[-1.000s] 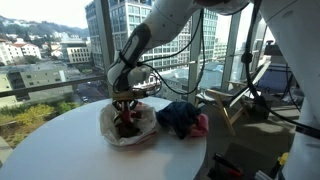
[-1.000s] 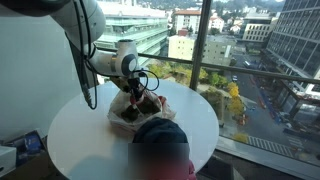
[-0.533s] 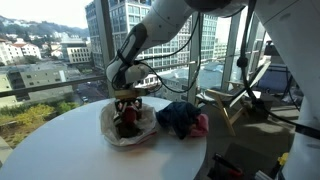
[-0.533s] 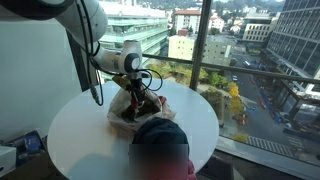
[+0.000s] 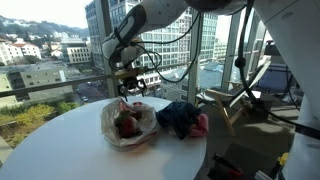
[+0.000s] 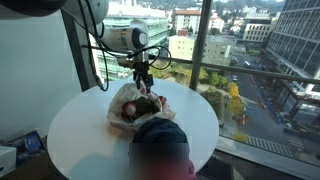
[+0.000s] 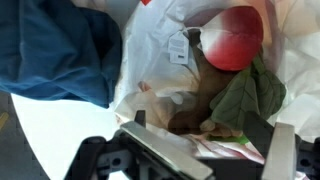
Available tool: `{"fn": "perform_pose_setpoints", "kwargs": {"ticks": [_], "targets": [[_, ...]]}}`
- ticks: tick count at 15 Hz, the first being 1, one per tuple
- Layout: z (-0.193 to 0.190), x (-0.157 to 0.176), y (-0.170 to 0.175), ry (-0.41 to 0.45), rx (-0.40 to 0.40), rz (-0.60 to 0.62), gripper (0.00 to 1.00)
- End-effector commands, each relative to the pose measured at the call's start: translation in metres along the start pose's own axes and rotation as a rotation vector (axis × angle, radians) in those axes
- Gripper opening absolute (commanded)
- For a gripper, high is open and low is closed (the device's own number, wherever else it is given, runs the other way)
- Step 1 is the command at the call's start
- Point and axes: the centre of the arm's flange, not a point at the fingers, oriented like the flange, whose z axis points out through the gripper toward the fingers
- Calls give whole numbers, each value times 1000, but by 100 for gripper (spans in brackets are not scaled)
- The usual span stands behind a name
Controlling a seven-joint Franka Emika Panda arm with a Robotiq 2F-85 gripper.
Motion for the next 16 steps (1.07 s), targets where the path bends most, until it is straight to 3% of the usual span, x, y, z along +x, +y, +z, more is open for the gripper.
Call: {"fn": "perform_pose_setpoints", "kwargs": {"ticks": [1,4,5,10,16], "targets": [[-45,25,0,-64,-104,-22,100],[-61,22,-16,-106,-56,-100,100],[-48,3,6,-86,-72,-52,100],[-50,3,-9,-95,-67,-88,100],[32,-6,-22,-244,-89,-112,100]]}}
